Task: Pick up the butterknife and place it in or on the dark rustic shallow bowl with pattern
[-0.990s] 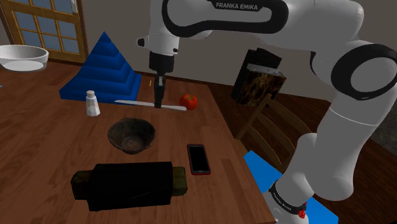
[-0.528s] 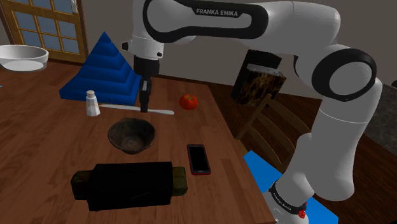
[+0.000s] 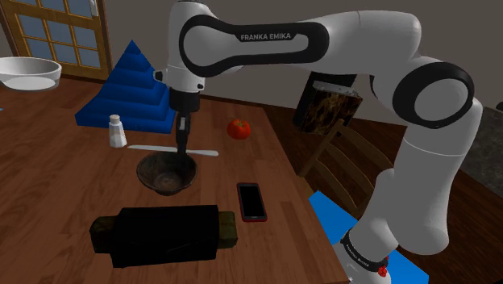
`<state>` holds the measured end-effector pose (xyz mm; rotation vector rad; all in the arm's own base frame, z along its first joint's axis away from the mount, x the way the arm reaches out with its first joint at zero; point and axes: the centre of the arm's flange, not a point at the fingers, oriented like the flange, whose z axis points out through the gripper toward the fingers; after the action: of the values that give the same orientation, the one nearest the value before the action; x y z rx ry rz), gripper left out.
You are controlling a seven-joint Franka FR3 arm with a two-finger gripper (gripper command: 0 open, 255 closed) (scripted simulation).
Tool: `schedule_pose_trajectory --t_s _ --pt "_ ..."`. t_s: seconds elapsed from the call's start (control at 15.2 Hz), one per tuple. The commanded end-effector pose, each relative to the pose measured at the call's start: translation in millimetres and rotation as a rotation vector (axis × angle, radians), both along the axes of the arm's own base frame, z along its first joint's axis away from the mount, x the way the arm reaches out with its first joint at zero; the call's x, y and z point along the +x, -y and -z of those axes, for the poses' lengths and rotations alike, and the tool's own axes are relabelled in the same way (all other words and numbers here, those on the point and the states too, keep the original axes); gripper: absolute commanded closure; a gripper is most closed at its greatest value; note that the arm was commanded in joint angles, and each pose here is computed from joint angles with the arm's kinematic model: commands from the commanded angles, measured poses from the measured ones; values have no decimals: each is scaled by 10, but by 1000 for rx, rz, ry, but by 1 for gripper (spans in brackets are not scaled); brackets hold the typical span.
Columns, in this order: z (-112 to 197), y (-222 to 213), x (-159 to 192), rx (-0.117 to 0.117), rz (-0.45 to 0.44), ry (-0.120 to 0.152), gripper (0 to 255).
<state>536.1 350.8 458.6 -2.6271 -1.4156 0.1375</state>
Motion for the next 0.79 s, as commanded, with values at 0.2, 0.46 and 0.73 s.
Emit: schedule_pose_trajectory --t_s 0.2,0.46,0.73 --pt "204 -5 1 0 0 0 255" --pt "204 -5 2 0 0 0 255" --pt "204 -5 1 0 0 0 0"
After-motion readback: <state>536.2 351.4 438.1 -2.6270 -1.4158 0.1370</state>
